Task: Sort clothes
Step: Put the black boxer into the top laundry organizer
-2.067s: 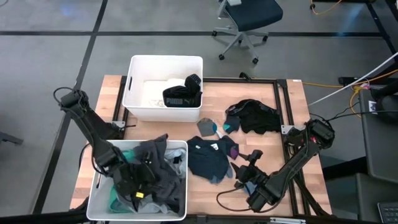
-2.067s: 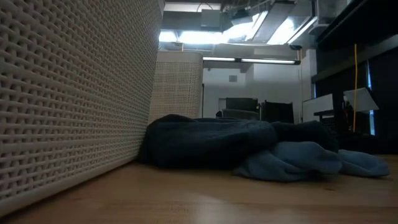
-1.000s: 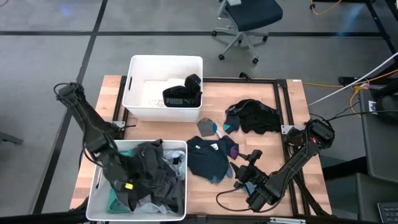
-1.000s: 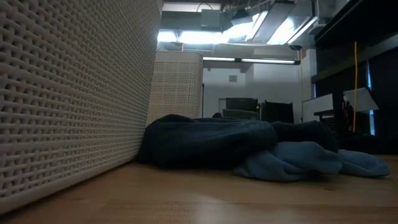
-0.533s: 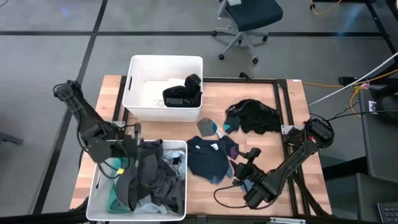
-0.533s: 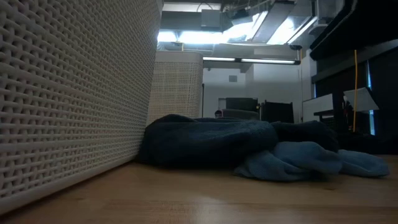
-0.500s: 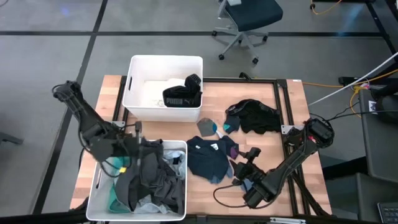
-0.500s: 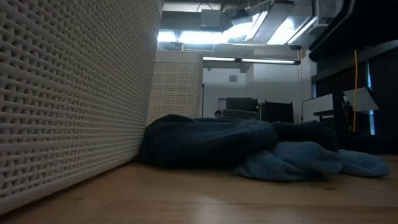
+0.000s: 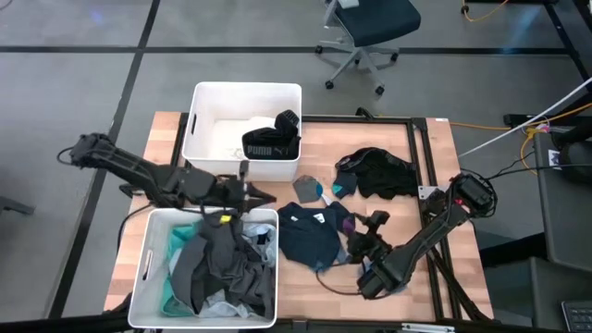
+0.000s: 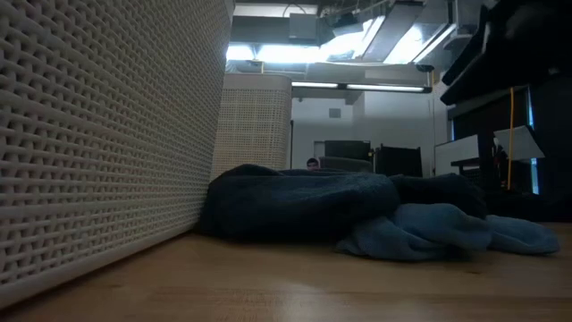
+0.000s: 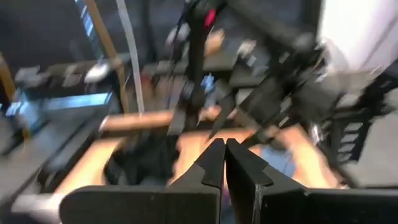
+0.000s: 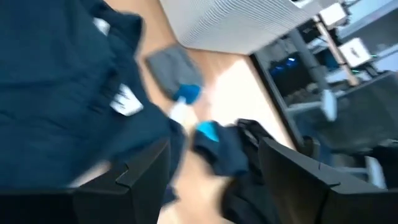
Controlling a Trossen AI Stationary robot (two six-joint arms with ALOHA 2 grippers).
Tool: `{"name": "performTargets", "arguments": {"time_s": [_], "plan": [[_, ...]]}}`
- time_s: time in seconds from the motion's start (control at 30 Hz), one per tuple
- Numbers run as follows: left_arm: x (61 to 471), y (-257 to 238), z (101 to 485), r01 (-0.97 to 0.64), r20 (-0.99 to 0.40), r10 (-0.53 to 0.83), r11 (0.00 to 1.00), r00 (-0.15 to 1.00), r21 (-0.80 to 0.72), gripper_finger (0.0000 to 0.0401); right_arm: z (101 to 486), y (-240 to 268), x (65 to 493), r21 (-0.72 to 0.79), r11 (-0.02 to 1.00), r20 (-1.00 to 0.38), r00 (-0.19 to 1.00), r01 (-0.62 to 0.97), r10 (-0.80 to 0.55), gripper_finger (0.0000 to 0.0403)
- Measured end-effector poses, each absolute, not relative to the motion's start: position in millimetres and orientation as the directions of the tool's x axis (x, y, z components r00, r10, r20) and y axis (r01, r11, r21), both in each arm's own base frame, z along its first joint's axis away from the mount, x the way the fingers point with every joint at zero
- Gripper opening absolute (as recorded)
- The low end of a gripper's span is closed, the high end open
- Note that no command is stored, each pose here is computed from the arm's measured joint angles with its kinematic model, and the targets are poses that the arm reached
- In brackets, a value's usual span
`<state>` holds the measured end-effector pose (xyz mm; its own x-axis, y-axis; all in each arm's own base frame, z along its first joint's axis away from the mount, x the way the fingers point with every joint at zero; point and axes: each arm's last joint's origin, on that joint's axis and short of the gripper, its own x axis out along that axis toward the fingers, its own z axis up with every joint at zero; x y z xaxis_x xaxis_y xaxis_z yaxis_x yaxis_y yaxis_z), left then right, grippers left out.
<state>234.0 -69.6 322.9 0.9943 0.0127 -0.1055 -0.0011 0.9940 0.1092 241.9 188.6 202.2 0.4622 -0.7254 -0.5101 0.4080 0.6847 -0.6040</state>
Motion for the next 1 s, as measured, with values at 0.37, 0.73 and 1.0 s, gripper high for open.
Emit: {"name": "performTargets", "arguments": {"time_s": [0.37,0.73,1.0], "plan": [[232.2,-69.8,300.9,0.091,0.023,-0.101,0.962,0.995,0.258,0.0005,241.3,114.7,229.8,-0.635,0.639,-0.574,0.288,0.434,-0.767,0.0246],[229.6,-69.5,296.9,0.106,-0.037,-0.100,0.949,0.994,0.297,0.0005,247.5,11.5,201.9,-0.375,0.823,-0.773,0.347,0.426,-0.532,0.0246],[227.9,-74.5,294.1,0.134,-0.067,-0.121,0.958,0.990,0.254,0.0005,210.1,-41.1,192.8,-0.332,0.870,-0.863,0.256,0.363,-0.436,0.0246]]}}
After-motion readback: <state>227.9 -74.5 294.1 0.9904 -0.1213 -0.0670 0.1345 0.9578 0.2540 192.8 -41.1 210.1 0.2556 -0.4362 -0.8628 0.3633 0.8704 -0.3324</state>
